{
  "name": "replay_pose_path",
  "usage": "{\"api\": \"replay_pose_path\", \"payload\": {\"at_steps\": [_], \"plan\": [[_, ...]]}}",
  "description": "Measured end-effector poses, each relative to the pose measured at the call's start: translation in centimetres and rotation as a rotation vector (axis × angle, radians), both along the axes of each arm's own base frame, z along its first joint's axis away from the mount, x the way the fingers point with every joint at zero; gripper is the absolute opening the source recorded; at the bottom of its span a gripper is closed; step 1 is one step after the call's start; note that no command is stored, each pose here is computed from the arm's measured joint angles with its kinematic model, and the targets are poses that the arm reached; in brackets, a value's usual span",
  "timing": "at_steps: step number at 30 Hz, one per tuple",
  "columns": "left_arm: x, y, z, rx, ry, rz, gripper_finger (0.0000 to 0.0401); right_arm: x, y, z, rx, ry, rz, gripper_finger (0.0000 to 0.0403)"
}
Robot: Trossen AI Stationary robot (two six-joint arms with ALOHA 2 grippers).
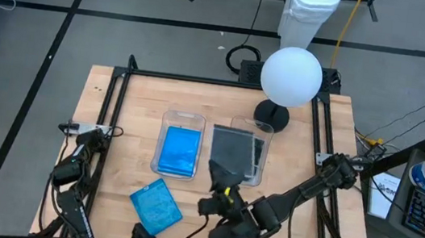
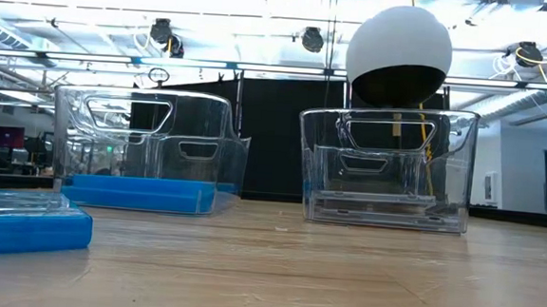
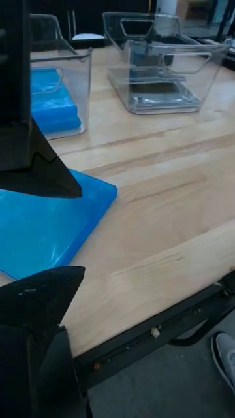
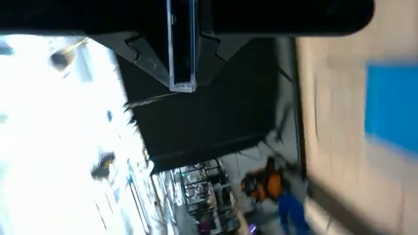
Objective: Pick & place jewel cases by type
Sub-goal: Put the black CD case into the right transparent bin
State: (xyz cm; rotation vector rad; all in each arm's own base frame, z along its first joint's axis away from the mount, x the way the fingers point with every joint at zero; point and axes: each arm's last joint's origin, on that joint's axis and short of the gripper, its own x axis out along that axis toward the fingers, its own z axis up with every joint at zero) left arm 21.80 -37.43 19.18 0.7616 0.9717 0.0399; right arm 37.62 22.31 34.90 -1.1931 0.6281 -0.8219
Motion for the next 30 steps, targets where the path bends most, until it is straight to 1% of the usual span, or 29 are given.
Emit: {"api": "replay_pose_path", "payload": {"at_steps": [3, 4, 5, 7, 9, 11, 13, 16, 18, 20, 22, 24, 28, 30], "plan": [[0.0, 0.0, 0.0, -0.007, -0.005, 0.008, 0.0186, -1.2, -0.4, -2.5, -0.116, 0.171, 0.009, 0.0026], [0.0, 0.0, 0.0, -0.009, -0.006, 0.010, 0.0186, -1.5, -0.6, -3.5, -0.136, 0.209, 0.014, 0.0023], [0.0, 0.0, 0.0, -0.011, -0.007, 0.013, 0.0186, -2.1, -0.8, -4.6, -0.139, 0.250, 0.033, 0.0021], [0.0, 0.0, 0.0, -0.013, -0.009, 0.015, 0.0186, -3.1, -1.2, -6.4, -0.082, 0.279, 0.067, 0.0021], [0.0, 0.0, 0.0, -0.016, -0.010, 0.016, 0.0186, -4.4, -2.2, -7.5, -0.008, 0.250, 0.072, 0.0021], [0.0, 0.0, 0.0, -0.016, -0.010, 0.018, 0.0186, -5.9, -3.4, -8.5, 0.037, 0.224, 0.062, 0.0021], [0.1, 0.1, 0.0, -0.016, -0.011, 0.020, 0.0186, -7.4, -4.6, -9.3, 0.115, 0.183, 0.055, 0.0021], [0.5, 0.3, 0.1, -0.017, -0.016, 0.034, 0.0186, -9.5, -6.2, -9.3, 0.252, 0.095, 0.047, 0.0021], [0.9, 0.5, 0.1, -0.020, -0.026, 0.051, 0.0186, -10.8, -7.0, -9.4, 0.308, 0.069, 0.050, 0.0021], [1.2, 0.7, 0.1, -0.025, -0.030, 0.066, 0.0186, -11.9, -7.5, -9.6, 0.351, 0.074, 0.076, 0.0021], [1.6, 1.0, 0.1, -0.024, -0.030, 0.077, 0.0186, -13.0, -7.8, -10.0, 0.359, 0.077, 0.116, 0.0021], [1.9, 1.2, 0.1, -0.016, -0.025, 0.075, 0.0186, -13.8, -8.0, -10.3, 0.353, 0.050, 0.161, 0.0021], [2.7, 1.8, 0.1, 0.025, 0.004, 0.051, 0.0186, -15.4, -8.7, -11.5, 0.325, 0.023, 0.264, 0.0021], [3.4, 2.2, 0.1, 0.042, 0.016, 0.049, 0.0186, -16.0, -9.0, -11.9, 0.333, 0.011, 0.369, 0.0021]]}}
